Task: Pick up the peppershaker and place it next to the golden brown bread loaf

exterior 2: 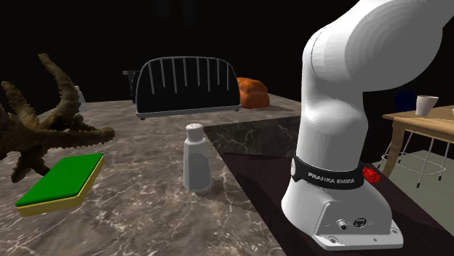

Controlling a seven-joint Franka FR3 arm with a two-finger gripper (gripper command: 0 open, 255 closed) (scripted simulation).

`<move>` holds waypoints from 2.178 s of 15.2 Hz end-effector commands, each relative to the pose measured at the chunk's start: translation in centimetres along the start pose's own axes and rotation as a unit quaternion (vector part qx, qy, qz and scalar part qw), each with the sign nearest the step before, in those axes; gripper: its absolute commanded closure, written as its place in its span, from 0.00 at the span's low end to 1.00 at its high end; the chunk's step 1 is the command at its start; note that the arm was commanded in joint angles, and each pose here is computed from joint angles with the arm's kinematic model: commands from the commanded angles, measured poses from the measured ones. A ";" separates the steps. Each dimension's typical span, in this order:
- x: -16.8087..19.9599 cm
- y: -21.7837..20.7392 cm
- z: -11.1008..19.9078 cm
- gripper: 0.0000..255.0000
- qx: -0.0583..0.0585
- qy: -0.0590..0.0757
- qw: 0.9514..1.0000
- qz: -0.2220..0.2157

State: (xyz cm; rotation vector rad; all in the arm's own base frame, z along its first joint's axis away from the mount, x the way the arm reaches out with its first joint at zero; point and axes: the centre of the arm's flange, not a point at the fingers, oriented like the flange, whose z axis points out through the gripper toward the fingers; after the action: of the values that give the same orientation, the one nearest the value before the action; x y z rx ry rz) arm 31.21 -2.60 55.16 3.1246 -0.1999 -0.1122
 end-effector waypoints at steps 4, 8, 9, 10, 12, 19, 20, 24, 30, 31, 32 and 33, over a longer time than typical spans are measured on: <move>-1.5 -1.8 3.1 0.00 0.008 0.007 1.000 -0.010; -3.5 -4.3 7.3 0.00 0.019 0.016 0.999 -0.024; -4.0 -4.9 8.3 0.00 0.022 0.019 0.999 -0.028; -4.5 -5.5 9.3 0.00 0.025 0.021 0.999 -0.031; -5.5 -6.8 11.4 0.00 0.030 0.026 0.998 -0.038; -7.2 -9.3 16.9 0.00 0.041 0.034 0.997 -0.052; -7.2 -9.4 17.4 0.00 0.041 0.034 0.997 -0.052; -7.1 -9.5 19.3 0.00 0.041 0.034 0.997 -0.052; -7.1 -9.5 19.3 0.00 0.041 0.034 0.997 -0.052; -7.1 -9.5 19.3 0.00 0.041 0.034 0.997 -0.052; -7.1 -9.5 19.3 1.00 0.041 0.034 0.997 -0.052; -7.1 -9.5 19.3 1.00 0.041 0.034 0.997 -0.052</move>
State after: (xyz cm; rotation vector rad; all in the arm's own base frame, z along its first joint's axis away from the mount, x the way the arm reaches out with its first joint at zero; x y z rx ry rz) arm 24.04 7.69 36.33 3.2136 -0.0434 0.0035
